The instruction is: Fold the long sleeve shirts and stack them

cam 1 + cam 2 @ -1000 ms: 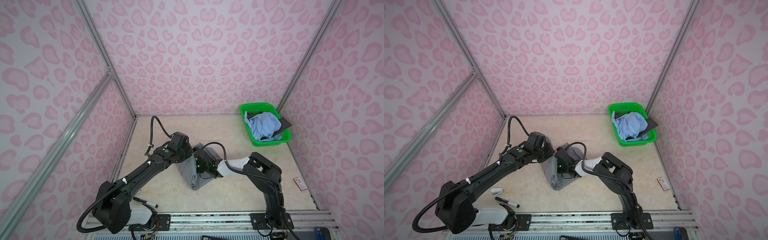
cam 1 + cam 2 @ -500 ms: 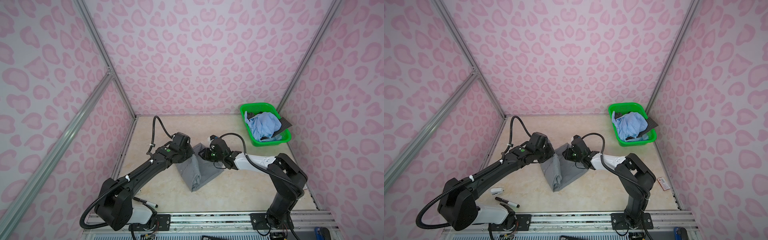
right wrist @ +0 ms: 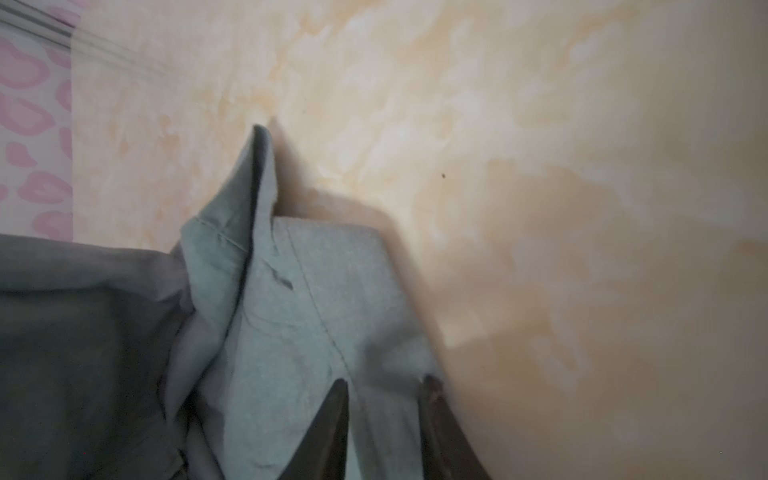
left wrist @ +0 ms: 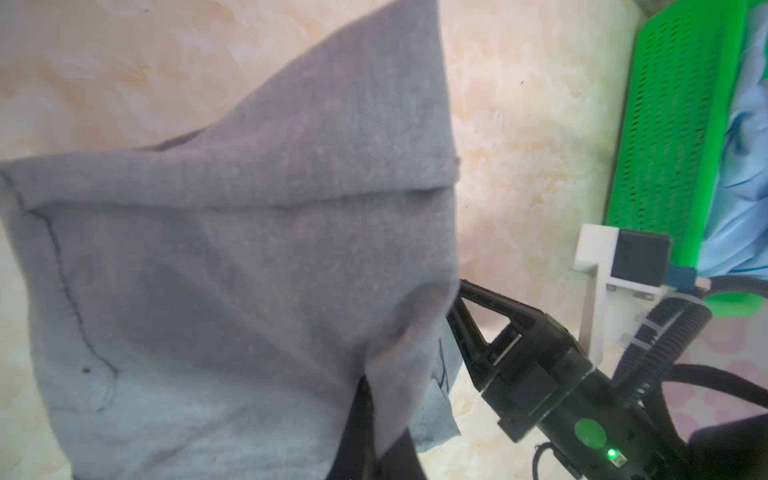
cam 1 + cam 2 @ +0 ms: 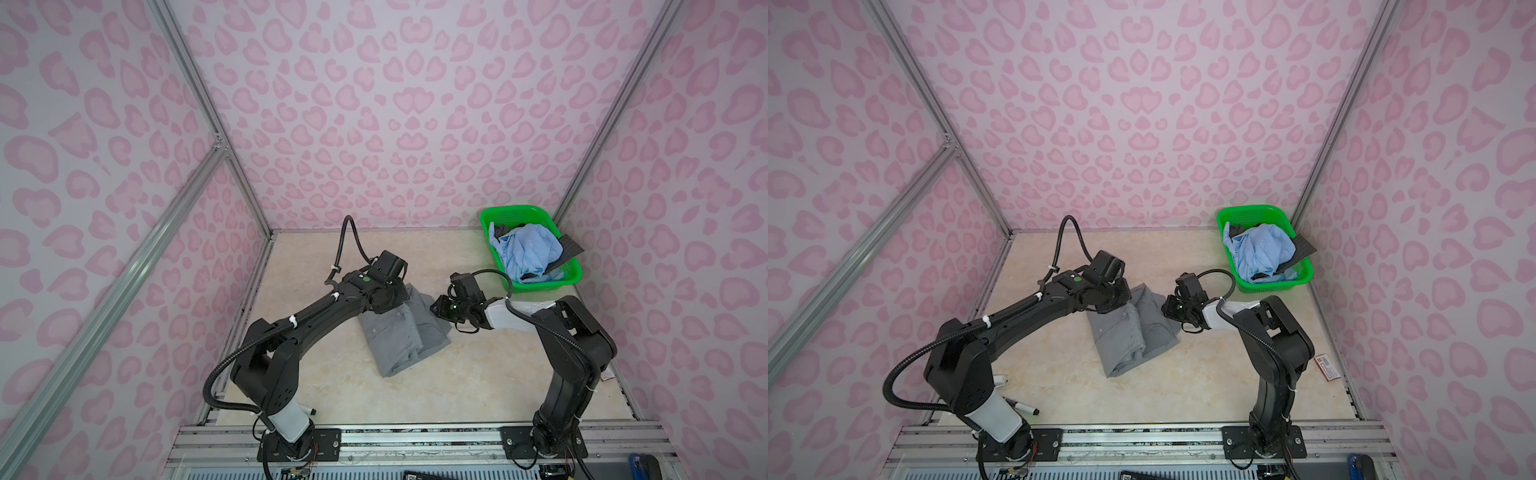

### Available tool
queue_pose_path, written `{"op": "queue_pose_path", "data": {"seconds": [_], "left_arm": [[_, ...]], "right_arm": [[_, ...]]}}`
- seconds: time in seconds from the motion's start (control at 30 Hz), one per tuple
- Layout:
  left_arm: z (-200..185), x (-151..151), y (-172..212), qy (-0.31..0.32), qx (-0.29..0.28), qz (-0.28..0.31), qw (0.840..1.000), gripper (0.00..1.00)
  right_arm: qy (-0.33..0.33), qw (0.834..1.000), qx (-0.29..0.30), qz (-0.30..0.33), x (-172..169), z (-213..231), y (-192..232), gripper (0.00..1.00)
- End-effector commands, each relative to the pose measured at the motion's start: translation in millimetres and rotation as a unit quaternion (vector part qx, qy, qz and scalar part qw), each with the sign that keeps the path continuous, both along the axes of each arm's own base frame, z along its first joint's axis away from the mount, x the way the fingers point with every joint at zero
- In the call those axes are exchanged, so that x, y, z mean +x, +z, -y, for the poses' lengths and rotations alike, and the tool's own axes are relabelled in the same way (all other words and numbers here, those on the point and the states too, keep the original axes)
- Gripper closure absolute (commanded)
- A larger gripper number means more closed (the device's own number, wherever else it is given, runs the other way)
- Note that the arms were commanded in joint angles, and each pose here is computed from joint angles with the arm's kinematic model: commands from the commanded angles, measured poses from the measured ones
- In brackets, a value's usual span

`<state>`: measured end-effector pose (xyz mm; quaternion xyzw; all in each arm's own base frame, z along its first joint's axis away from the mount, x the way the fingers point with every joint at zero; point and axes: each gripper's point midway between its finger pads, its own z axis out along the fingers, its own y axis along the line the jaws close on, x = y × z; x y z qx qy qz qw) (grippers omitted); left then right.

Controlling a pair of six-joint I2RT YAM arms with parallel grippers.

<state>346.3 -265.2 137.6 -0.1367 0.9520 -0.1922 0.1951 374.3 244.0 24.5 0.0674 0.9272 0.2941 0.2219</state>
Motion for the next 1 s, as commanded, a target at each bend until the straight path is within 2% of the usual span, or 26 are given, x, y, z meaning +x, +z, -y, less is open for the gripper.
{"op": "queue_pose_path", "data": {"seconds": [0.0,0.23,0.37,0.5,0.57,0.63,0.73,0.8,0.87,0.97], "left_arm": [[5,4,-5,-0.013,0.033,-0.008,0.999,0.96],[39,16,-21,-0.037,0.064,-0.028,0.997,0.96],[46,21,-39,-0.039,0.089,-0.047,0.994,0.84],[44,26,-49,-0.036,0.110,-0.051,0.992,0.69],[43,29,-48,-0.036,0.116,-0.047,0.991,0.54],[42,32,-45,-0.035,0.119,-0.045,0.991,0.43],[41,38,-28,-0.034,0.111,-0.032,0.993,0.22],[39,43,-7,-0.034,0.103,-0.011,0.994,0.03],[32,46,12,-0.033,0.103,0.010,0.994,0.02],[13,44,28,-0.023,0.098,0.028,0.995,0.02]], "right_arm": [[0.009,1.000,0.001,-0.017,-9,-3,-18,0.70],[-0.008,1.000,0.019,-0.021,-20,-5,-30,0.72],[-0.025,1.000,0.006,-0.014,-24,7,-25,0.72],[-0.047,0.999,-0.012,-0.003,-25,25,-13,0.71],[-0.060,0.998,-0.010,0.001,-25,35,-6,0.71],[-0.066,0.998,-0.005,0.011,-24,42,5,0.70],[-0.055,0.998,-0.006,0.029,-24,43,26,0.70],[-0.046,0.998,0.006,0.041,-28,40,40,0.70],[-0.029,0.998,0.030,0.056,-29,31,56,0.69],[0.036,0.994,0.072,0.077,-32,0,83,0.69]]}}
